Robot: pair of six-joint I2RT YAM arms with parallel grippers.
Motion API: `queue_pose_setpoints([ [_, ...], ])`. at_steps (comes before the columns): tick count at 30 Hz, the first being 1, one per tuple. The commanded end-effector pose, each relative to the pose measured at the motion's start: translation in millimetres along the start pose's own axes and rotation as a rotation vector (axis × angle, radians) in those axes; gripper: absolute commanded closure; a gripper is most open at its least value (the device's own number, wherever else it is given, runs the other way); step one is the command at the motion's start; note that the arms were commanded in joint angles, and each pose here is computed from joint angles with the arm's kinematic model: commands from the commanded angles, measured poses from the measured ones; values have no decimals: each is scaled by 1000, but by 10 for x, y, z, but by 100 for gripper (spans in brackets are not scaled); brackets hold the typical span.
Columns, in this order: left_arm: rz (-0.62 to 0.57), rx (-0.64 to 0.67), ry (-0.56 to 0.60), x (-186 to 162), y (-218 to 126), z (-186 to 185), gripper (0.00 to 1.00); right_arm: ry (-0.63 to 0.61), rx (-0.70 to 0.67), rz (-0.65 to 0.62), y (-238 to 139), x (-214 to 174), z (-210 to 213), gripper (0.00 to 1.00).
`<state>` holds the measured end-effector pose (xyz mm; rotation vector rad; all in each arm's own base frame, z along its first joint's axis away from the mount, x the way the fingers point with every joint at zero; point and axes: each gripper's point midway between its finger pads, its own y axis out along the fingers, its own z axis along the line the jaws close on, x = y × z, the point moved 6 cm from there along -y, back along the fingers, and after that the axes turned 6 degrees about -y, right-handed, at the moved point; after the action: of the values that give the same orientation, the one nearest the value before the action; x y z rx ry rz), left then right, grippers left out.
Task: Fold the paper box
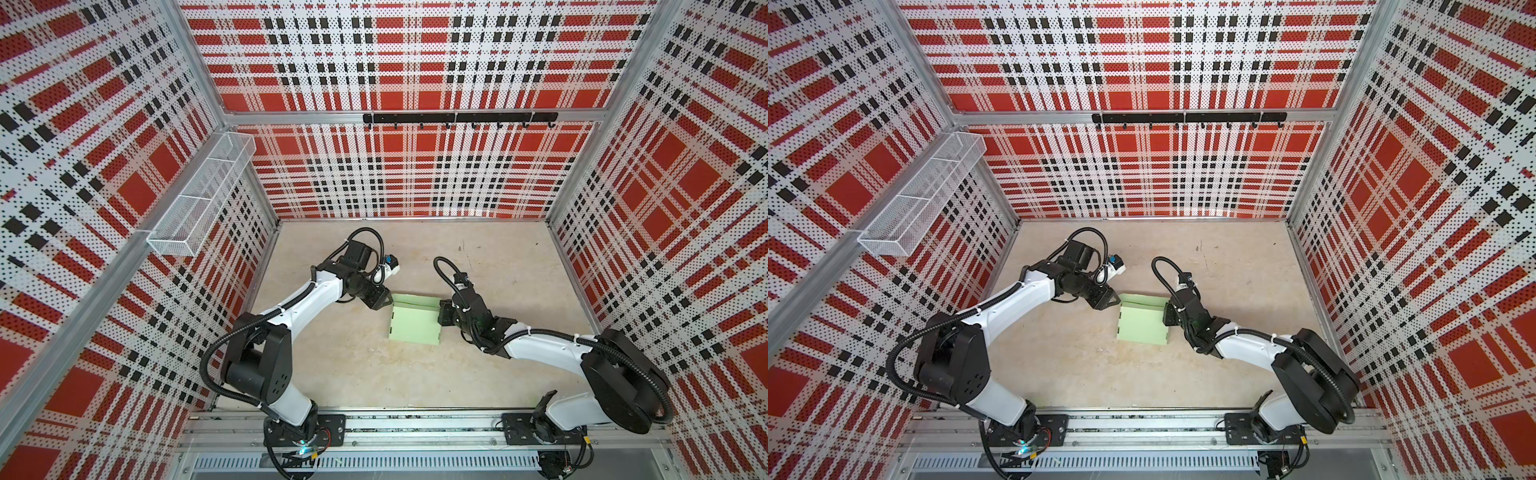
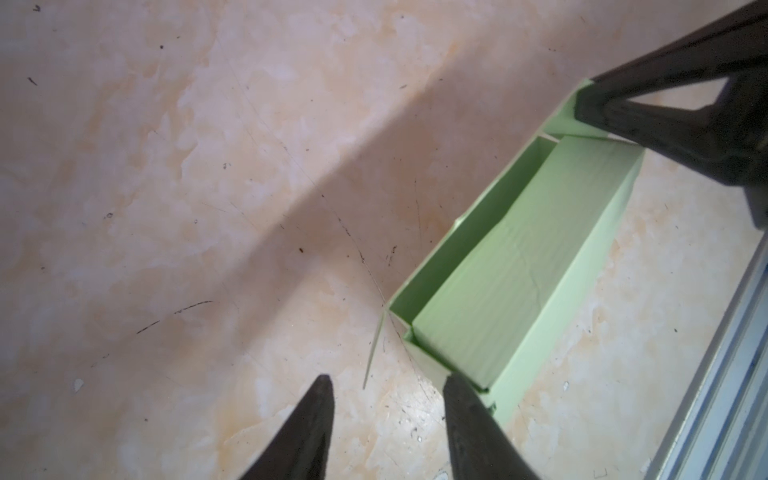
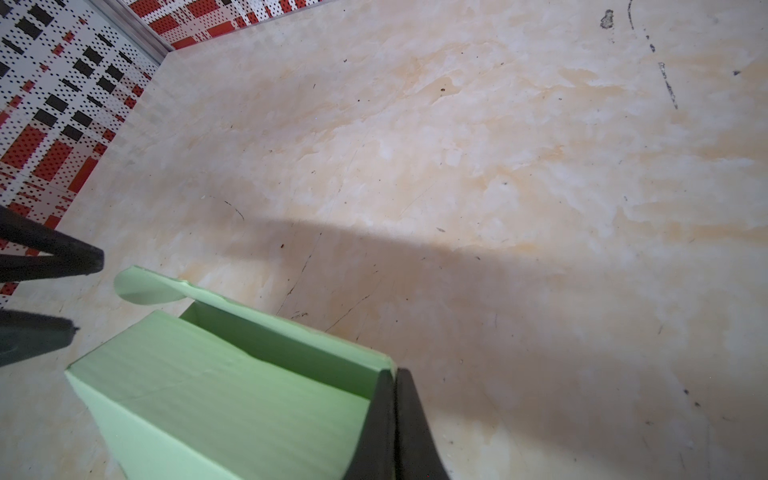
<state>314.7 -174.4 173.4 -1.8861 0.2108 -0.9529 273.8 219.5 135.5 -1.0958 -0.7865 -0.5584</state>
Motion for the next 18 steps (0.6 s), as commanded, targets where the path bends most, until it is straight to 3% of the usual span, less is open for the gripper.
queue_pose_setpoints([
  [1,-8,17,0,28,67,31,57,-8,-14,-2,17,4,7,100],
  [7,17,6,15,41,160,9,64,-13,-17,-6,13,18,8,100],
  [18,0,-14,15,115,148,-79,91,-3,-42,-40,-25,41,-28,100],
])
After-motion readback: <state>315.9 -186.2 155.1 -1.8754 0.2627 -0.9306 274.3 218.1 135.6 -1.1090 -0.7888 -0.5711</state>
